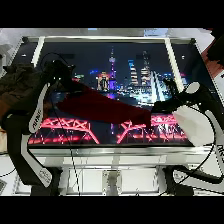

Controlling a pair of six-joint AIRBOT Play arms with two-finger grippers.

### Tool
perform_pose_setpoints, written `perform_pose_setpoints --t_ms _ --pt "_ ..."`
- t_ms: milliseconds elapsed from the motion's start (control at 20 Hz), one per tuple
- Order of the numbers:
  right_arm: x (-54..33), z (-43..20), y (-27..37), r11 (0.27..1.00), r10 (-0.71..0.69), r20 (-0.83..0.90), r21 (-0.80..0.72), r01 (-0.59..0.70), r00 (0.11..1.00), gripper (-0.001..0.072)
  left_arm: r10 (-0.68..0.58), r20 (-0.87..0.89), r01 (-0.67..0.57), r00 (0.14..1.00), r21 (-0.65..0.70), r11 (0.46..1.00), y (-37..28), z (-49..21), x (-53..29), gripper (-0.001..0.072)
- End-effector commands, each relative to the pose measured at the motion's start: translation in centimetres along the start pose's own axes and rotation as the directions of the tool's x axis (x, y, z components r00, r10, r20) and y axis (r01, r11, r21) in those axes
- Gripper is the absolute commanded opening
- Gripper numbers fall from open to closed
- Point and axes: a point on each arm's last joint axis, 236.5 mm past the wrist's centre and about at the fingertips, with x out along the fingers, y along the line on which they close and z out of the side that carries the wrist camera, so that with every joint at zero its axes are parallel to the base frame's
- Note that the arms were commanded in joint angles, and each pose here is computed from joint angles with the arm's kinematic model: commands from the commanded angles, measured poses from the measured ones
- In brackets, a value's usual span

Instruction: Fold the shirts.

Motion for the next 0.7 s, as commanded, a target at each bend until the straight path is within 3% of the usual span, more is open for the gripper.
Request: perform_pose_setpoints --t_ms 0,300,400,500,650 --pt "0.0 -0.2 -0.1 1.000 -0.005 -0.009 0.028 0.006 1.000 0.0387 0.001 -0.035 -0.001 0.999 -0.004 1.000 0.0 -0.8 0.2 0.0012" --pt "-0.5 -2.9 -4.5 0.977 -0.191 -0.121 0.077 0.201 0.974 0.0388 0.030 -0.069 -0.030 0.997 0.006 1.000 0.5 -1.7 -0.4 0.0012" --pt "0.6 -3.6 -3.2 0.986 -0.123 -0.135 0.097 0.136 0.983 0.0421 0.029 -0.047 -0.028 0.998 0.014 0.999 0.4 -1.2 -1.1 0.0011" --pt "2.6 -3.9 -1.3 0.992 -0.014 -0.109 0.121 0.027 0.994 0.0545 0.026 -0.032 -0.026 0.999 0.017 1.000 0.2 -0.9 -1.6 0.0011" --pt "5.4 -3.1 -0.8 0.992 -0.004 -0.023 0.129 0.007 1.000 0.0544 0.026 -0.033 -0.026 0.999 0.018 1.000 0.2 -0.9 -1.7 0.0012"
